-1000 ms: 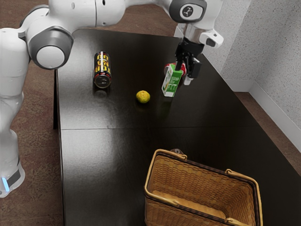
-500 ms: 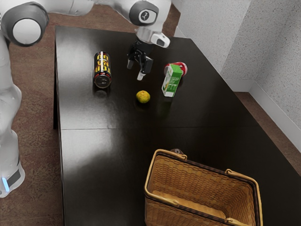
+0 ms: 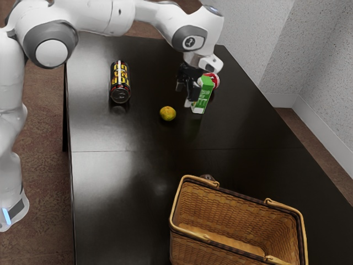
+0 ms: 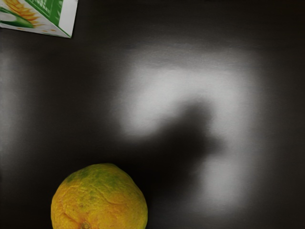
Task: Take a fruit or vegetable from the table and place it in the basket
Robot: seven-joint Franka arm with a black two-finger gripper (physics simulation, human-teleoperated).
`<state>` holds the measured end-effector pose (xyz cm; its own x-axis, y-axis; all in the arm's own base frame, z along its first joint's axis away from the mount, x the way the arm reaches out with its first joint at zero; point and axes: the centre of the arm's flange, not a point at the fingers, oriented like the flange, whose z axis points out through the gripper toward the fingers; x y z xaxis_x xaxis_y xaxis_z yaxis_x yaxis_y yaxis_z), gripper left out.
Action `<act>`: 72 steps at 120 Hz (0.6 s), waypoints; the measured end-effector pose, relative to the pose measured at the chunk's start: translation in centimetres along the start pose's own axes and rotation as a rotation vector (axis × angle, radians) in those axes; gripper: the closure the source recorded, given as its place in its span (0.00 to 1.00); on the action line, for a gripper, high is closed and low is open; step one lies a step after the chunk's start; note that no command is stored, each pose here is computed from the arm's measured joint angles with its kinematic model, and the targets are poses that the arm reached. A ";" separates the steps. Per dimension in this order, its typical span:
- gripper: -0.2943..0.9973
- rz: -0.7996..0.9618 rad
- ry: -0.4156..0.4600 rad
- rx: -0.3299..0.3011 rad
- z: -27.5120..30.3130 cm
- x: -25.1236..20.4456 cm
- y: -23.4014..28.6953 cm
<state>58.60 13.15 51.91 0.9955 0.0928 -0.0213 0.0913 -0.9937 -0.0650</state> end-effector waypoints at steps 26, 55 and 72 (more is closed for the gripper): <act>0.23 -0.007 -0.013 -0.014 1.7 0.3 -1.2; 0.23 -0.014 -0.059 -0.043 6.0 -0.1 -2.3; 0.23 -0.012 -0.073 -0.052 7.5 -0.6 -2.7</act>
<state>57.57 16.22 44.62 0.9898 0.1072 -0.0934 0.1063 -0.9942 -0.0139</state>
